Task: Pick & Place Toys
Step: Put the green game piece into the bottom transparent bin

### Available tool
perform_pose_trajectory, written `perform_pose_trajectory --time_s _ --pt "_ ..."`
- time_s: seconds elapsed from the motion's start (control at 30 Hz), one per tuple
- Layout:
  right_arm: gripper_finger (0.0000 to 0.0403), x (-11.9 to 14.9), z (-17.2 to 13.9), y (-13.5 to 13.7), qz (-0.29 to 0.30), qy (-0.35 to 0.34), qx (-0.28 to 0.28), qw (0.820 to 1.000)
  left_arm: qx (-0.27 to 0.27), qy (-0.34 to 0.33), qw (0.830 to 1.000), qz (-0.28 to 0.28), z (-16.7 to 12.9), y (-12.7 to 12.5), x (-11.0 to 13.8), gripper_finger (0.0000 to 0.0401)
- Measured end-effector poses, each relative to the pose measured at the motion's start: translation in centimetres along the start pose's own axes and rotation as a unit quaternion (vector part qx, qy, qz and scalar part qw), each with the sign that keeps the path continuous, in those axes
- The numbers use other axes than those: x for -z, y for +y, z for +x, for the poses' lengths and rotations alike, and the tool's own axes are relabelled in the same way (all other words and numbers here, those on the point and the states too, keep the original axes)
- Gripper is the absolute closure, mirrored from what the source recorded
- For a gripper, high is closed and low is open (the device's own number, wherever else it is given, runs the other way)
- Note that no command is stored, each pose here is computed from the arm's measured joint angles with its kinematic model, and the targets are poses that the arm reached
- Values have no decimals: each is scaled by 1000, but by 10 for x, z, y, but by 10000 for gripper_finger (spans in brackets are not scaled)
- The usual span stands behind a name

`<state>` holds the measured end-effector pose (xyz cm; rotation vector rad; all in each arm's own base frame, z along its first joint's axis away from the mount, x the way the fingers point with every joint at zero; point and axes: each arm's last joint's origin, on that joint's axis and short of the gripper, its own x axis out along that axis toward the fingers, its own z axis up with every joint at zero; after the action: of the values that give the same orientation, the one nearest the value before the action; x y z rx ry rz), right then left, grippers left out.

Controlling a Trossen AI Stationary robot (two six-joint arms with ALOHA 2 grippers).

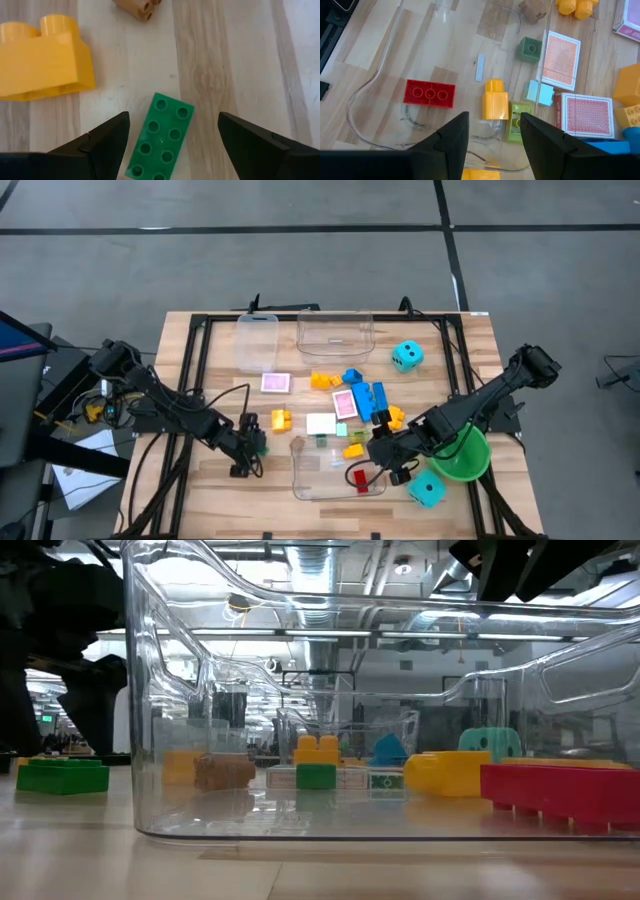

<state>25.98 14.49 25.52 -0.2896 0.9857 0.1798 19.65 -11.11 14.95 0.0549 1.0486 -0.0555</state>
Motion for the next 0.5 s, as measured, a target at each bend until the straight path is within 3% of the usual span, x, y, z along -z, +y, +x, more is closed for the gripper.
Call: perform_pose_trajectory --time_s 0.33,0.5 --pt "234 0 0 0 0 0 0 1000 -7 1 1000 -19 16 9 30 106" --pt "234 -1 0 0 1 -3 0 1000 -6 -18 999 -34 18 13 38 128"
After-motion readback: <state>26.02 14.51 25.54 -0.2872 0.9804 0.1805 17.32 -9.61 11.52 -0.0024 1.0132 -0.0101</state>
